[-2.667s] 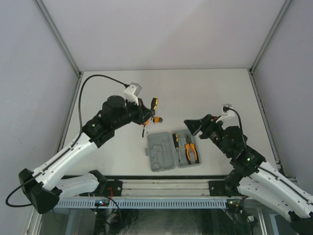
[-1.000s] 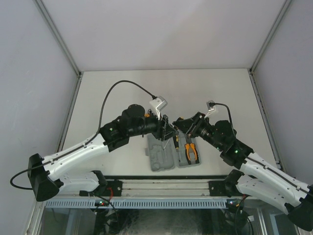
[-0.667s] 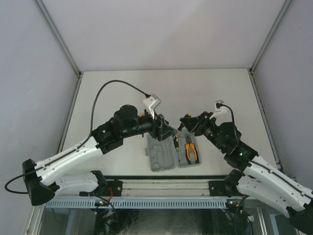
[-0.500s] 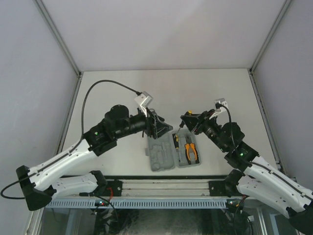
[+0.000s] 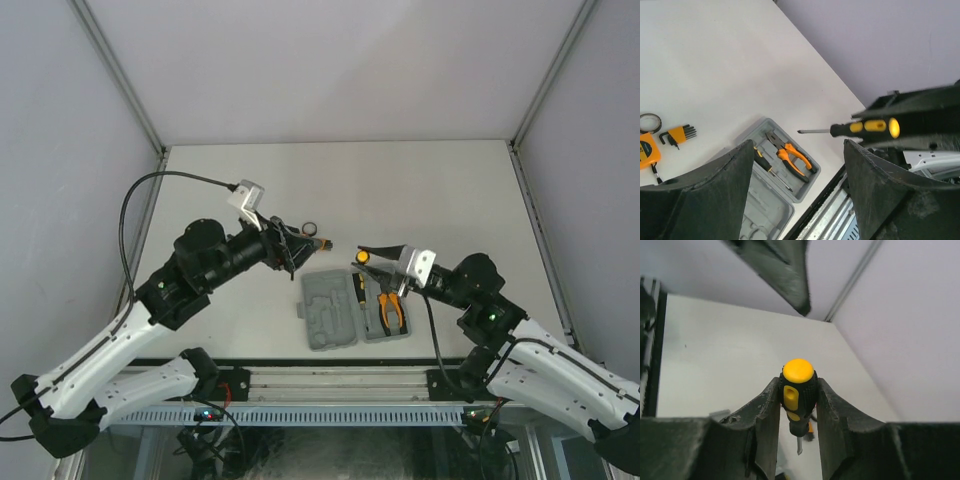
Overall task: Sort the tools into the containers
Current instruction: Pick up the screwdriver from the center of the board, then adjust the screwdriver.
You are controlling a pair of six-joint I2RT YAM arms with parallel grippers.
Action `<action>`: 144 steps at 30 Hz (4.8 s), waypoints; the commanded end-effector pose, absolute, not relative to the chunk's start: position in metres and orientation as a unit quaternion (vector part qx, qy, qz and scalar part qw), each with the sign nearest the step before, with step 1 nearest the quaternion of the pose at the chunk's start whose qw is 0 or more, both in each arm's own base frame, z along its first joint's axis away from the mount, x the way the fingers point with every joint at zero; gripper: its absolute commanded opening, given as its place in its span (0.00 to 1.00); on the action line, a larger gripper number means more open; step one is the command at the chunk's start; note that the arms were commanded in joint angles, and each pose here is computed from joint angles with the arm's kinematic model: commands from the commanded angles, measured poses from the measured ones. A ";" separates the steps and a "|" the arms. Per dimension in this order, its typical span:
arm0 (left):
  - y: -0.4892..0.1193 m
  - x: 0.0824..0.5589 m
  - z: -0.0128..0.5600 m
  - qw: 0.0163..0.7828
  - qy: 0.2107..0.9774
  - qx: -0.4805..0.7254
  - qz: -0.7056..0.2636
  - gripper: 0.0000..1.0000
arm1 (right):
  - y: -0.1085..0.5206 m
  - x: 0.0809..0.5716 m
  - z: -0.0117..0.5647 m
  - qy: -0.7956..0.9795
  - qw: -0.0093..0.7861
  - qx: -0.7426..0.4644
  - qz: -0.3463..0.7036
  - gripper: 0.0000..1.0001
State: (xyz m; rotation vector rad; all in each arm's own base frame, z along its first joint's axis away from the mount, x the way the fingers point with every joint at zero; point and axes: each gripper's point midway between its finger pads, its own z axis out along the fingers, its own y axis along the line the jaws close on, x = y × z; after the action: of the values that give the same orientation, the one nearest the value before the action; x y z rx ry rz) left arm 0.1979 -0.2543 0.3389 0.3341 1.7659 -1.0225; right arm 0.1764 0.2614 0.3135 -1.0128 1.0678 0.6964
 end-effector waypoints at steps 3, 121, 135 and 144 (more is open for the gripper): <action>-0.252 0.201 0.348 0.503 0.742 0.121 -0.426 0.76 | 0.281 0.150 0.331 0.265 0.716 -0.623 0.169 0.00; -0.248 0.216 0.326 0.494 0.755 0.106 -0.419 0.00 | 0.334 0.180 0.310 0.688 0.465 -0.035 0.555 0.64; -0.258 0.213 0.327 0.482 0.747 0.112 -0.444 0.00 | 0.352 0.177 0.321 0.665 0.463 -0.058 0.583 0.55; -0.257 0.213 0.327 0.484 0.746 0.111 -0.444 0.00 | 0.357 0.183 0.323 0.663 0.459 -0.060 0.588 0.49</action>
State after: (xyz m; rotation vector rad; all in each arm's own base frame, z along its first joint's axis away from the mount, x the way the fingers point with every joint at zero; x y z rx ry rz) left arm 0.2125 -0.2550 0.3172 0.2698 1.8703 -1.0477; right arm 0.1812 0.3548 0.2861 -0.1543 1.7390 1.3764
